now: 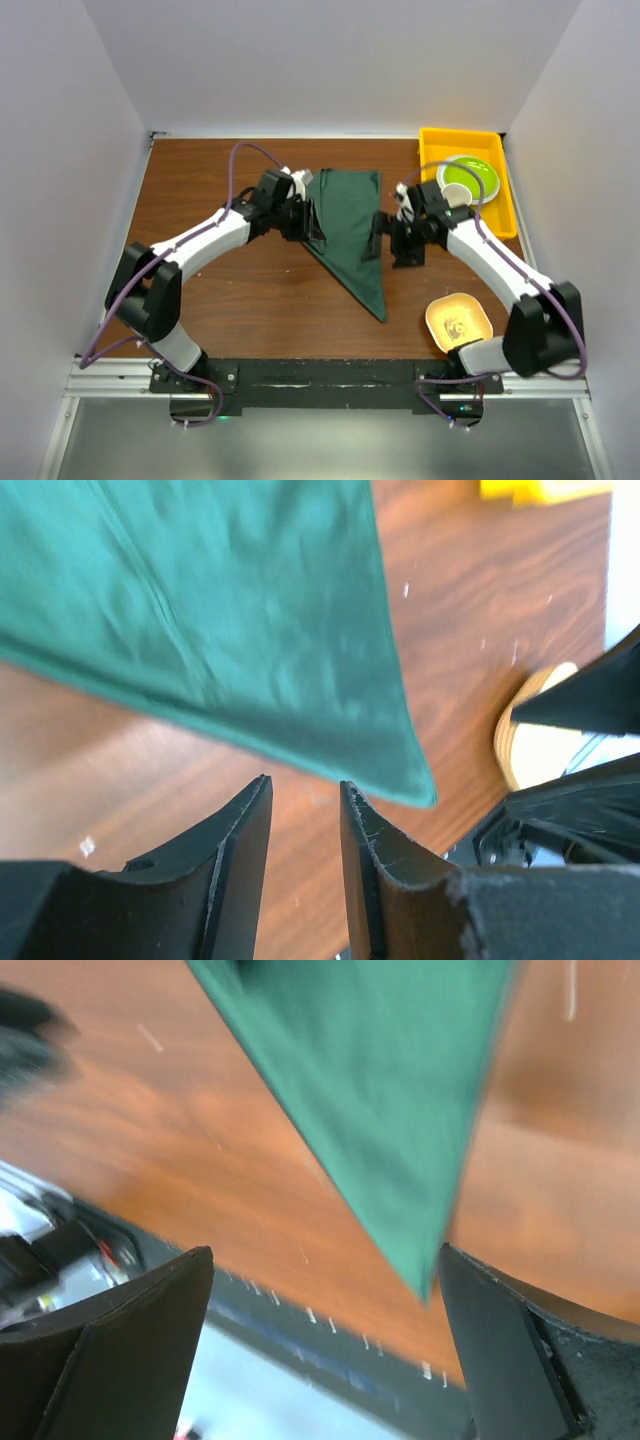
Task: Fold the napkin, place the utensils inside, and roll it up
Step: Fold the napkin
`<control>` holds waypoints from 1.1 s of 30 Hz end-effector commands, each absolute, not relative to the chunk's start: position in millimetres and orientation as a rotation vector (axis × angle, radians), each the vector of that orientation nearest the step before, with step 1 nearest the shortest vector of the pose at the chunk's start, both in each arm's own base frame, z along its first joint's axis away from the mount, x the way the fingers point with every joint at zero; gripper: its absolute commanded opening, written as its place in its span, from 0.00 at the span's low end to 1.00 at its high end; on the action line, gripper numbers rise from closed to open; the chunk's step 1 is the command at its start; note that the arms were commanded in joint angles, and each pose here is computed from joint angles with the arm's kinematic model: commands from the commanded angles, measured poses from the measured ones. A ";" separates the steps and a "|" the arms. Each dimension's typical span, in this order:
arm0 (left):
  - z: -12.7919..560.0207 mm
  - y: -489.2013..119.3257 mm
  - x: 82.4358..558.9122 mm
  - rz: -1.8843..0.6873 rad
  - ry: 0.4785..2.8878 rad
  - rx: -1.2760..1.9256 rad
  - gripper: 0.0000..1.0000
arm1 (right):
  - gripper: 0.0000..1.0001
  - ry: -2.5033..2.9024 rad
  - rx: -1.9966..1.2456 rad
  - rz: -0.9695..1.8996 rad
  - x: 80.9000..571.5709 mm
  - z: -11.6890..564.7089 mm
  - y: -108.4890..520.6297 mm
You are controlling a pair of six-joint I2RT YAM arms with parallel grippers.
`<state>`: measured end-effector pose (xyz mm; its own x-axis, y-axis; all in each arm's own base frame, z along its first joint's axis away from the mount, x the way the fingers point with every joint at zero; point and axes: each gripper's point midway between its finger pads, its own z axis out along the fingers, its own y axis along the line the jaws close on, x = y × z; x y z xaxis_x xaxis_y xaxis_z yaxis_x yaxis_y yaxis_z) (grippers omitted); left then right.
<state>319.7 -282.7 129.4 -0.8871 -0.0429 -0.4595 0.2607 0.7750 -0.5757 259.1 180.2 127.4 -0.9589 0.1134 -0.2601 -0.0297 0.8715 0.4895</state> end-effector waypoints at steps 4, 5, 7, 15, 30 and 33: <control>144.3 -275.3 282.8 -0.881 2.490 0.079 0.37 | 0.98 2.768 0.494 0.827 189.7 103.4 166.7; 144.8 -274.1 278.5 -0.880 2.493 0.077 0.37 | 0.98 2.752 0.592 0.823 187.1 103.8 164.6; 154.7 -270.1 277.0 -0.875 2.464 0.080 0.36 | 0.92 2.729 0.698 0.733 180.3 97.6 150.8; 173.5 -261.3 254.2 -0.905 2.442 0.187 0.36 | 0.43 2.620 1.292 0.685 145.5 62.7 138.3; 195.2 -257.5 240.0 -0.948 2.361 0.299 0.36 | 0.64 2.593 1.432 0.610 140.7 53.4 154.2; 199.1 -256.2 243.7 -0.922 2.367 0.304 0.35 | 0.64 2.570 1.450 0.589 147.5 54.5 159.2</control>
